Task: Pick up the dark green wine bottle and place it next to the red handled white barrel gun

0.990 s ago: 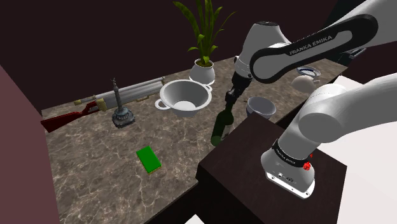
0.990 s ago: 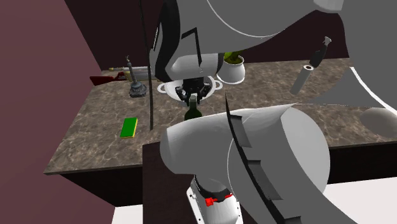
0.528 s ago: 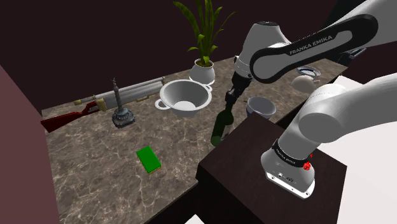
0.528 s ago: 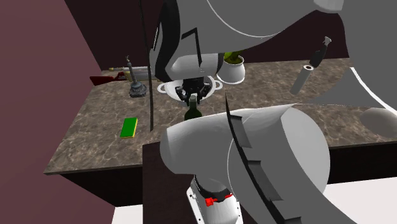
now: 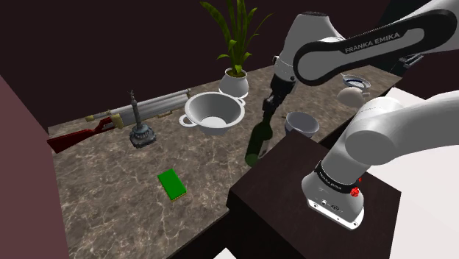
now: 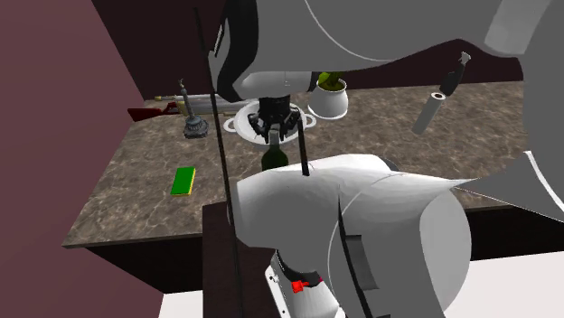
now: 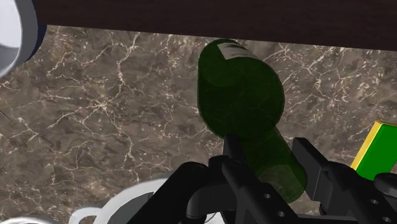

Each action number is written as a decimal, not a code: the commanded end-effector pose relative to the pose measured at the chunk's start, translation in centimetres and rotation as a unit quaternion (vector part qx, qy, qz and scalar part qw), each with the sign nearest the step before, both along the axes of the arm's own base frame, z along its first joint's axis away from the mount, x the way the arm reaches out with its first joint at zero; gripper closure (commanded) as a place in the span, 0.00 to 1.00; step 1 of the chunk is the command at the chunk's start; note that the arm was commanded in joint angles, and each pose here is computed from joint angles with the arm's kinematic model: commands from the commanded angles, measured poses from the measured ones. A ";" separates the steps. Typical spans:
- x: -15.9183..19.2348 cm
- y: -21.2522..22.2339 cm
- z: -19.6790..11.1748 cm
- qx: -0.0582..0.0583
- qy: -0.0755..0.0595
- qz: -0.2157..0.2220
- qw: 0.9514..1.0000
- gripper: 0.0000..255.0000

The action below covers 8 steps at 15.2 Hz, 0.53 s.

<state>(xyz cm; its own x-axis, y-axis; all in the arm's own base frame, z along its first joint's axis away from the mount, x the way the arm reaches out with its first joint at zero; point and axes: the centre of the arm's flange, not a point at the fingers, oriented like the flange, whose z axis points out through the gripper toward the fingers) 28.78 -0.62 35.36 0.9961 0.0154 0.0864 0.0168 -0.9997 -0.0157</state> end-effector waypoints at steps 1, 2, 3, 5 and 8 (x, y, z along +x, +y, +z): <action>0.1 0.0 1.1 0.000 0.000 0.000 1.000 1.00; 0.1 0.0 1.6 0.000 0.000 0.000 1.000 1.00; 0.1 0.0 2.2 0.000 0.000 0.000 1.000 1.00; 0.1 0.0 3.2 0.000 0.000 0.000 1.000 1.00; 0.1 0.0 4.8 0.000 0.000 0.000 1.000 1.00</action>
<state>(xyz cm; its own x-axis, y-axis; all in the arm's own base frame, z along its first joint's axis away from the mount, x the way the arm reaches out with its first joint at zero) 28.90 -0.50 39.52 0.9961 0.0154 0.0864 0.0168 -0.9997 -0.0158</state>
